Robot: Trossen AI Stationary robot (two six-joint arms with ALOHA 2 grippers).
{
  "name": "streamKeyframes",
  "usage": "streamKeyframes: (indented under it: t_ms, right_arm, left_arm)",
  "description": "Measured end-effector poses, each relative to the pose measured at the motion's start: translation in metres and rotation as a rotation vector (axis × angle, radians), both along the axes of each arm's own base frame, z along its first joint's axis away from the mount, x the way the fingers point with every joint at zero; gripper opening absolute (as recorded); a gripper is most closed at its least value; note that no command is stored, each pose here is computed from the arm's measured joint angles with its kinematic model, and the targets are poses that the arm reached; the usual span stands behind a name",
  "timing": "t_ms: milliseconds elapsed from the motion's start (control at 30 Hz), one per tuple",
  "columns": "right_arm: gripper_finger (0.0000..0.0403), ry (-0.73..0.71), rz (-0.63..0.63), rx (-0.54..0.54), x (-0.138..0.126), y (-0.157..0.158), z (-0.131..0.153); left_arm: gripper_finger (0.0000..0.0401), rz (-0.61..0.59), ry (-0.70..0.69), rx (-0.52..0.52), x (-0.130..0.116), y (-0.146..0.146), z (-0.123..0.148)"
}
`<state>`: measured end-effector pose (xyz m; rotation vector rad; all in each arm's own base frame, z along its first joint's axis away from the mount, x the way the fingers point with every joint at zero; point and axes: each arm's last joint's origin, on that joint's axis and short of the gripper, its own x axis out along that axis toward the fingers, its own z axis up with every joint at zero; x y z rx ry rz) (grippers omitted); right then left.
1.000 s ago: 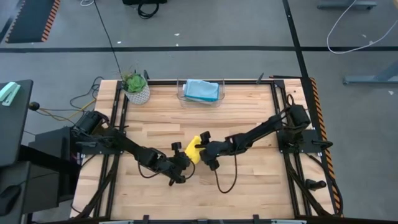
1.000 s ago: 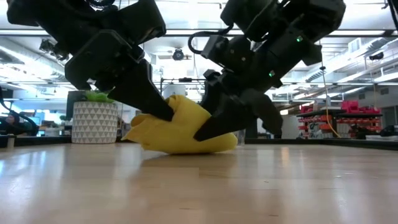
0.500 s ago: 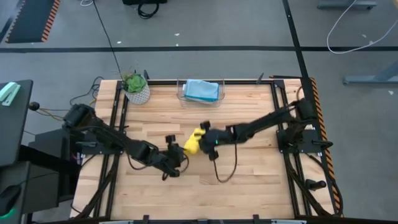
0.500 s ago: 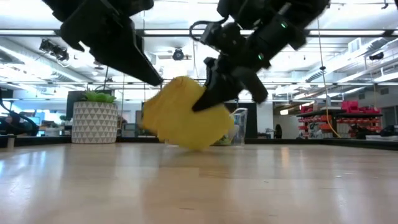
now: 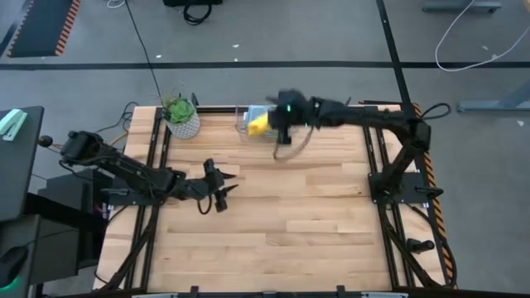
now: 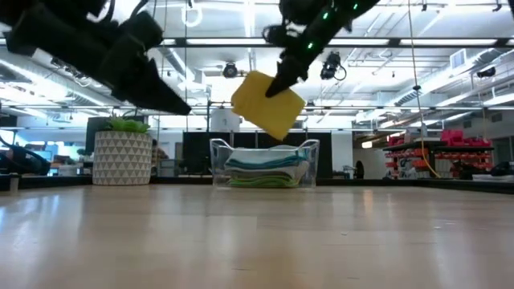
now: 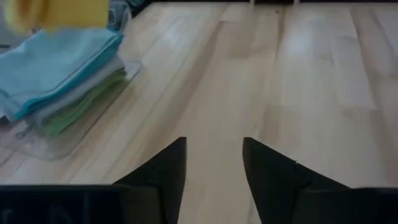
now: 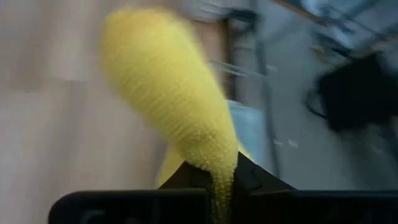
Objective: Fold microfiber towels
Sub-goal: Stack the folded yellow microfiber cloth on top of the yellow microfiber cloth
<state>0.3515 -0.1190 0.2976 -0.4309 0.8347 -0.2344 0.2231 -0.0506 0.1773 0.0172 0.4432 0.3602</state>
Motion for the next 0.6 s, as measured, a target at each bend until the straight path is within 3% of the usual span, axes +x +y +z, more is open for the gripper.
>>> streamKeyframes:
  t_ms: [133,233,600]
  right_arm:
    - [0.0017,0.009,-0.093,-0.047,-0.005,-0.044,0.005]
    - [0.0017,0.058,-0.123,-0.018,-0.007,-0.064,0.008]
    - [0.0017,0.218,0.005,0.334,0.014,-0.109,0.017]
  left_arm:
    - [0.0150,0.034,-0.026,-0.009,-0.009,0.011,-0.011]
    - [0.0142,0.040,-0.025,-0.016,-0.012,0.016,-0.016]
    - [0.0129,0.007,-0.027,-0.024,-0.011,0.020,-0.016]
